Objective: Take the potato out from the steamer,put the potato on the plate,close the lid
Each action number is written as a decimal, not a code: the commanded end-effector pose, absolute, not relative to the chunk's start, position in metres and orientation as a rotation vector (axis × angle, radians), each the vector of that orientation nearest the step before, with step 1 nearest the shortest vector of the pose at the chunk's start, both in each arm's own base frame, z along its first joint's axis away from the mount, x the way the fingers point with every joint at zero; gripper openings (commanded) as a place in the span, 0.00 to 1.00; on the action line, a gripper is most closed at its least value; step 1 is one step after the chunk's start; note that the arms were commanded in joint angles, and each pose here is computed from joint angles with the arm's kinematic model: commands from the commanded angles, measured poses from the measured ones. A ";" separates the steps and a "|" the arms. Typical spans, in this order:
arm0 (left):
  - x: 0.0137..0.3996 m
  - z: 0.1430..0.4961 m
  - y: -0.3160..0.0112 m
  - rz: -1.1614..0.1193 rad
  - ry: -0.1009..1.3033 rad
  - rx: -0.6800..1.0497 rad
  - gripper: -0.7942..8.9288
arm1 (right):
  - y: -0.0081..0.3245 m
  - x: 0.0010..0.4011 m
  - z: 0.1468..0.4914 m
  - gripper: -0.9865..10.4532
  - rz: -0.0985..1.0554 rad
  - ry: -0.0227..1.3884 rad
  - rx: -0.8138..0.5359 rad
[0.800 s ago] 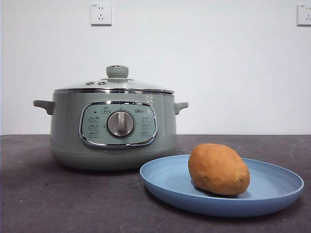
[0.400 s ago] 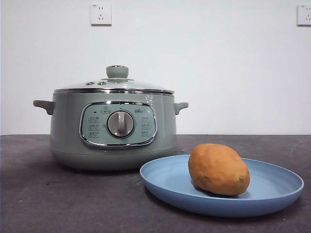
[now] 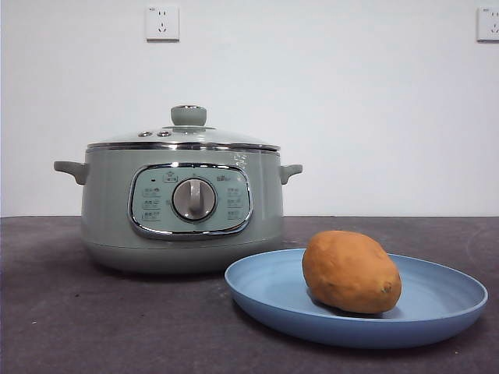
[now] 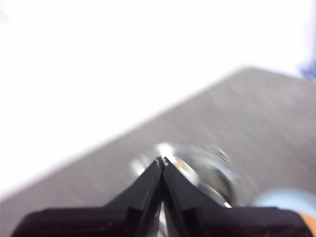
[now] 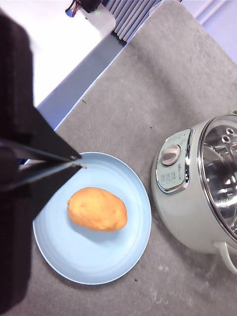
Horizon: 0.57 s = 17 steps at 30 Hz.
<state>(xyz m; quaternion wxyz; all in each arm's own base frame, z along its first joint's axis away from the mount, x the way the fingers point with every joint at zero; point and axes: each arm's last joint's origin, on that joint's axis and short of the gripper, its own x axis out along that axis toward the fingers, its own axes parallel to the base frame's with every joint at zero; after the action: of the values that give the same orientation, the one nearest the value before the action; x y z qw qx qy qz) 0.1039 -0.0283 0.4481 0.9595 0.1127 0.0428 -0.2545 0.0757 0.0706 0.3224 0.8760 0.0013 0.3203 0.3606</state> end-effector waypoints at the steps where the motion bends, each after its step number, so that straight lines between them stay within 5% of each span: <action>1: 0.097 0.431 -0.021 -0.430 -0.015 0.251 0.08 | 0.071 0.076 0.323 0.09 0.750 0.665 0.009; 6: 0.091 0.376 -0.012 -0.291 -0.103 0.258 0.08 | 0.071 0.076 0.323 0.09 0.750 0.665 0.009; 17: 0.096 0.249 -0.007 -0.202 -0.089 0.144 0.08 | 0.071 0.076 0.323 0.09 0.750 0.665 0.009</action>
<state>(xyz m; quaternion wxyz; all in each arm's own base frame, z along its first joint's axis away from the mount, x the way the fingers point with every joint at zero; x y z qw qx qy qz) 0.0949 -0.0071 0.2562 0.9899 0.0849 -0.0496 -0.1024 0.0757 0.0706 0.3224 0.8760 0.0013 0.3203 0.3606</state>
